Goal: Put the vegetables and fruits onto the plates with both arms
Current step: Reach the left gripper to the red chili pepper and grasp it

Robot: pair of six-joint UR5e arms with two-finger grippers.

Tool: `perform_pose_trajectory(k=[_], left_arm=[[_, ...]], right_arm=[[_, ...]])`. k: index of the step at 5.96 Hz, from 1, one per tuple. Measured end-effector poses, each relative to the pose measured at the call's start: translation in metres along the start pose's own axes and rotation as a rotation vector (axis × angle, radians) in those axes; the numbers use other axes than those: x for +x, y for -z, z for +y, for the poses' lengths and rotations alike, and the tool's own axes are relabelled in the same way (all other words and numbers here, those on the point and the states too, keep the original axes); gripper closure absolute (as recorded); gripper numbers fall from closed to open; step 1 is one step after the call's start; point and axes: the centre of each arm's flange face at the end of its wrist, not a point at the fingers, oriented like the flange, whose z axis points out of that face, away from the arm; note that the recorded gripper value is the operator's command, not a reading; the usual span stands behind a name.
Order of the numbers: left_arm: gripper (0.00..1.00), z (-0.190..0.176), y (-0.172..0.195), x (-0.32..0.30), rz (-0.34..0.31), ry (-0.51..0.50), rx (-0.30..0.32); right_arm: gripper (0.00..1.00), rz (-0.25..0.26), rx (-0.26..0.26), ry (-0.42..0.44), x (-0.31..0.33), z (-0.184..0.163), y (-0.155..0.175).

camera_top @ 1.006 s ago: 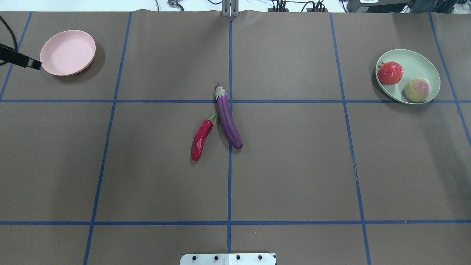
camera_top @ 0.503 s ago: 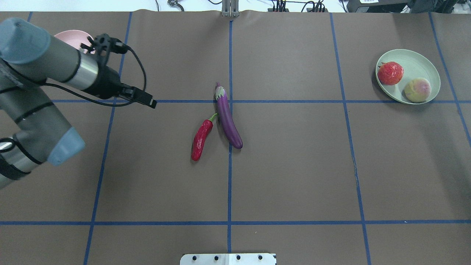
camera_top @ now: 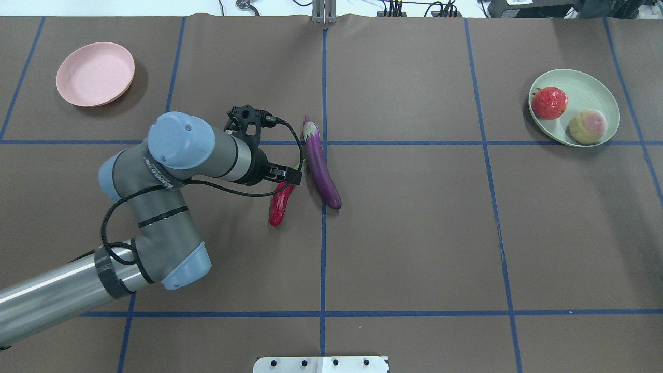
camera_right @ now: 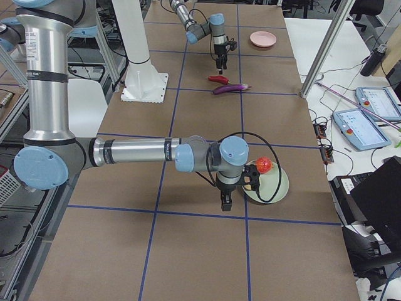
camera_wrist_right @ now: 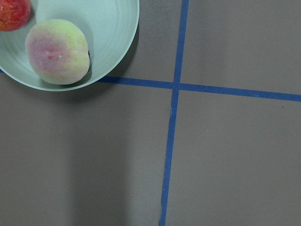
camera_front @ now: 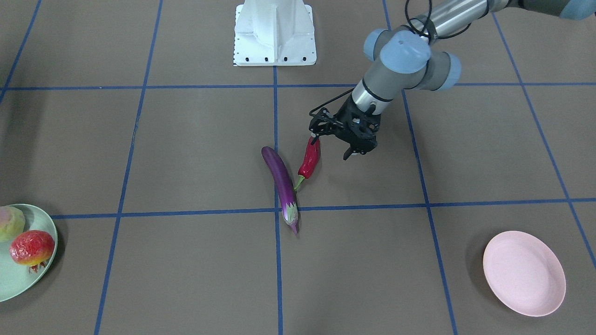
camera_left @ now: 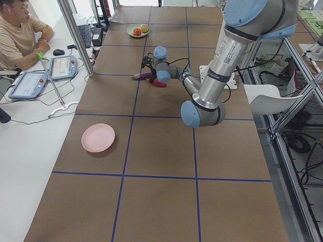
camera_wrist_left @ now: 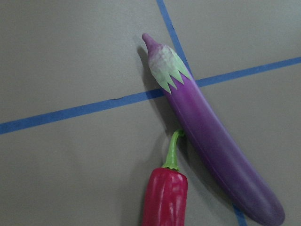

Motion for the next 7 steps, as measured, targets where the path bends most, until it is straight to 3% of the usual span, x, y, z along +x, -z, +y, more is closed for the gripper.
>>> perform_pose_trajectory(k=[1, 5, 7], left_arm=[[0.18, -0.002, -0.016, 0.01, -0.021, 0.005, 0.006], [0.26, -0.003, -0.032, -0.001, -0.13, 0.021, 0.003], [0.73, -0.003, -0.033, -0.001, -0.142, 0.022, 0.002]], right_arm=[[0.0, -0.001, 0.001, 0.001, 0.0, 0.0, 0.0], [0.0, -0.001, 0.002, 0.001, -0.001, -0.001, 0.001], [0.0, -0.001, 0.002, 0.001, -0.001, -0.001, 0.001]])
